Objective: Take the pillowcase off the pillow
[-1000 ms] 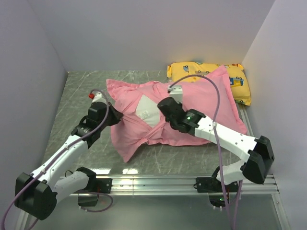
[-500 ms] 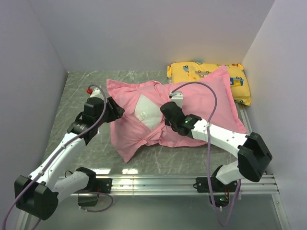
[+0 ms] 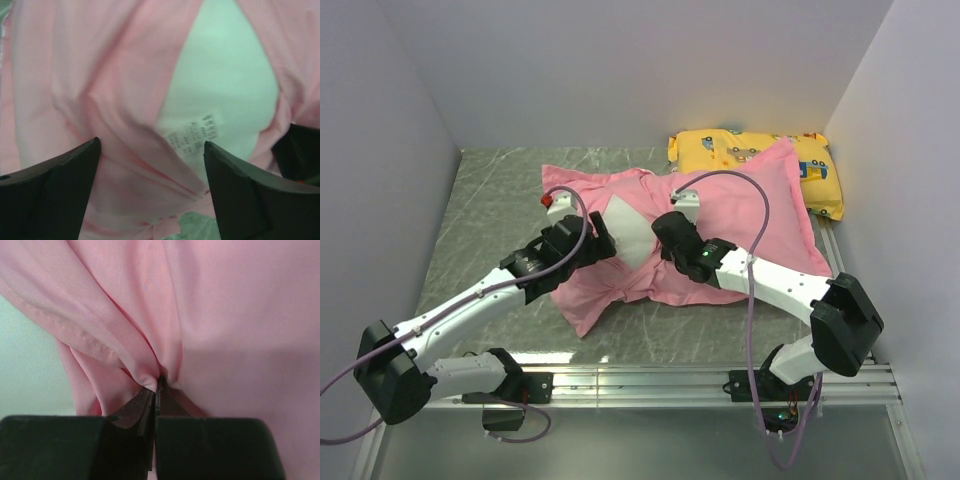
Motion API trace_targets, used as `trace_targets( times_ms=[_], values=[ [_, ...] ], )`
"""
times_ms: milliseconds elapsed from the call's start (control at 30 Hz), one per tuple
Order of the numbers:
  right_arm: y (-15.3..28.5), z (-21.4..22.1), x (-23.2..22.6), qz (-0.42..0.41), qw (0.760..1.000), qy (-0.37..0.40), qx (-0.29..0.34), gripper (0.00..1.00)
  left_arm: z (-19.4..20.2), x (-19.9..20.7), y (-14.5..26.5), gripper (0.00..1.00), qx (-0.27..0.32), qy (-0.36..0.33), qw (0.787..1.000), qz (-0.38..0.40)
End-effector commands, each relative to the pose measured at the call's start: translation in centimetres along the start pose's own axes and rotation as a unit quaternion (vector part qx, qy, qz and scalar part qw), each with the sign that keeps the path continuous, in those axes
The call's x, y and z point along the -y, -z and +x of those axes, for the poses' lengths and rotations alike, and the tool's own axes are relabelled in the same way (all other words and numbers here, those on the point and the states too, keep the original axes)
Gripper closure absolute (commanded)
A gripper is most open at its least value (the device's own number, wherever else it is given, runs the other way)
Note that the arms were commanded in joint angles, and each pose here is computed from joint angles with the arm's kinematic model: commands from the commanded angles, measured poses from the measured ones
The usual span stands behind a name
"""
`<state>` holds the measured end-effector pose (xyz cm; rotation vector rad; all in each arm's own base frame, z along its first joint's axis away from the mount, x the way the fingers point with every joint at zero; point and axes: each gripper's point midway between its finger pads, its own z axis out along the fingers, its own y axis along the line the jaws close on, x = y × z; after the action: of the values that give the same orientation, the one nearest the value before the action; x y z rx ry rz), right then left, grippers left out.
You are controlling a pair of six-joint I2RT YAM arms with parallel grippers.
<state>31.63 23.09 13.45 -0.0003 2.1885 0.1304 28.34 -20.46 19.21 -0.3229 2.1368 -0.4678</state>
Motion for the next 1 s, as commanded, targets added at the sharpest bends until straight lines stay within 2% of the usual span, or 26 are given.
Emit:
trace_targets(
  times_ms=[0,33,100,133,200,233,367,500,633,767,867,900,967],
  values=[
    [-0.5,2.4,0.0,-0.004,0.999,0.005,-0.038,1.00,-0.9,-1.8,0.0,0.12,0.038,0.031,0.998,-0.043],
    [-0.5,2.4,0.2,-0.002,0.999,0.006,-0.037,1.00,-0.9,-1.9,-0.1,0.29,0.040,0.029,0.998,-0.042],
    [-0.3,2.2,0.5,0.003,0.999,0.008,-0.033,1.00,-1.0,-2.7,-0.3,0.50,0.037,0.023,0.998,-0.052],
    [-0.3,2.2,0.8,0.007,0.999,0.008,-0.032,1.00,-0.9,-3.2,-0.3,0.71,0.028,0.019,0.998,-0.060],
    [-0.2,1.9,1.1,0.008,1.000,0.005,-0.029,1.00,-1.4,-4.5,-0.7,0.83,0.027,0.023,0.997,-0.068],
    [-0.1,1.9,1.4,0.011,1.000,0.005,-0.028,1.00,-1.4,-4.8,-0.8,0.97,0.019,0.029,0.998,-0.061],
    [-0.3,1.8,3.1,0.026,0.999,-0.013,-0.029,1.00,-2.9,-8.9,-0.2,1.00,0.041,0.063,0.993,-0.093],
    [-0.3,1.7,4.9,0.030,0.998,-0.039,-0.026,1.00,-3.8,-14.1,0.1,0.99,0.069,0.131,0.980,-0.130],
    [-0.1,2.1,5.8,0.031,0.998,-0.047,-0.025,1.00,-0.1,-16.4,-1.5,1.00,0.032,0.163,0.977,-0.133],
    [0.9,1.2,4.8,0.004,0.999,-0.033,-0.019,1.00,3.3,-15.8,-3.3,1.00,-0.009,0.178,0.980,-0.089],
    [2.4,-0.2,3.1,-0.008,1.000,-0.008,-0.003,0.91,4.5,-16.1,-4.1,1.00,-0.014,0.179,0.981,-0.078],
    [3.1,-1.7,2.3,-0.012,1.000,-0.008,0.012,0.81,4.7,-16.2,-4.1,0.99,-0.013,0.178,0.981,-0.078],
    [4.3,-2.3,1.6,-0.005,1.000,0.018,0.018,0.67,5.0,-16.3,-4.2,0.99,-0.013,0.175,0.982,-0.073]
  ],
)
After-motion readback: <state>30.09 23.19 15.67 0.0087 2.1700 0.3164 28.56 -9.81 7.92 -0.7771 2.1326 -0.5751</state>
